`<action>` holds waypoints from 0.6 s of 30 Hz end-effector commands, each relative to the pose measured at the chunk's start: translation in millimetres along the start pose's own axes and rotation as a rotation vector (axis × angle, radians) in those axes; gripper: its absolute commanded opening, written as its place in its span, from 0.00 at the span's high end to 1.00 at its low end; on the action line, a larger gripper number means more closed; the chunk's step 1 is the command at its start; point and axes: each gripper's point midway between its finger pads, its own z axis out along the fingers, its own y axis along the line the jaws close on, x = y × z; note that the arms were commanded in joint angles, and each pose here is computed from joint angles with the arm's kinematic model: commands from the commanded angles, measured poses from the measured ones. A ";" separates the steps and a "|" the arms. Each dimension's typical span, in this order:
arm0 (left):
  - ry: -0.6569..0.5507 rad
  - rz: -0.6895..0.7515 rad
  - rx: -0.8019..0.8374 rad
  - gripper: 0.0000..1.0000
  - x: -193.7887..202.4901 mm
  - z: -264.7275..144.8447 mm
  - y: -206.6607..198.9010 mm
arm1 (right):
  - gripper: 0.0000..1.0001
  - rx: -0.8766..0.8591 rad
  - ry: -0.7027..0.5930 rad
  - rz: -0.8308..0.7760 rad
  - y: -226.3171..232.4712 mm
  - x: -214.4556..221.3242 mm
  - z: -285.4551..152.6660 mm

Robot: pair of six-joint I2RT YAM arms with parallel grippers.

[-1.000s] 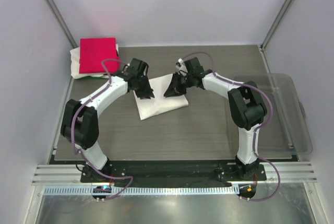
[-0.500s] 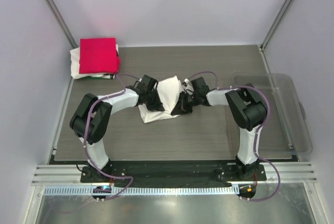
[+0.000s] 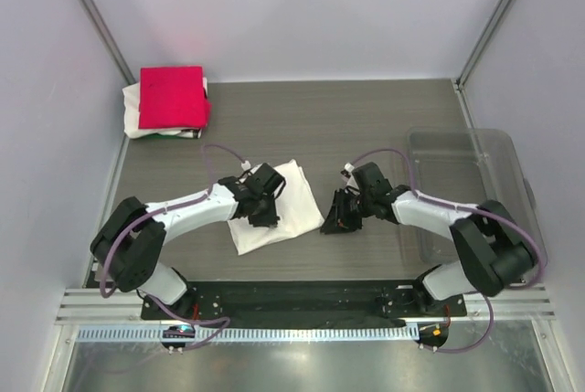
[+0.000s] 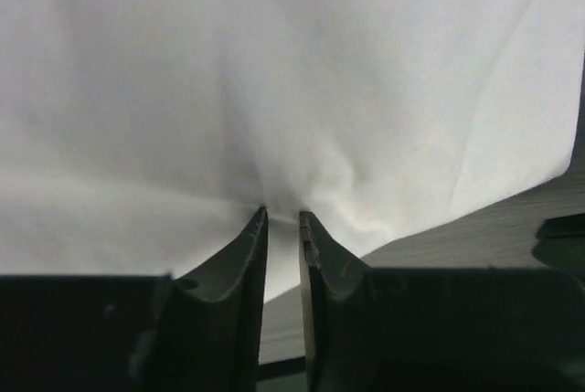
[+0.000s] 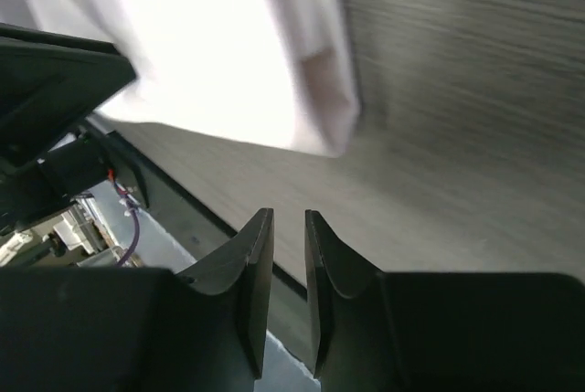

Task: Fold and stack the t-shirts
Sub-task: Fold the tshirt

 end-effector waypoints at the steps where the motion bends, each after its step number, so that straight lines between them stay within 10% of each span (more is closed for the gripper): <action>1: -0.047 0.090 -0.193 0.76 -4.2 -46.2 25.0 | 0.73 -0.019 -0.113 -0.080 42.1 -21.4 -29.2; 8: -0.122 0.037 -0.078 0.69 -8.5 -86.0 -14.8 | 0.72 -0.052 -0.107 -0.124 75.8 -39.3 -35.2; 18: -0.093 -0.081 -0.070 0.74 37.4 -29.1 25.8 | 0.78 0.063 -0.044 -0.154 37.1 -47.4 28.0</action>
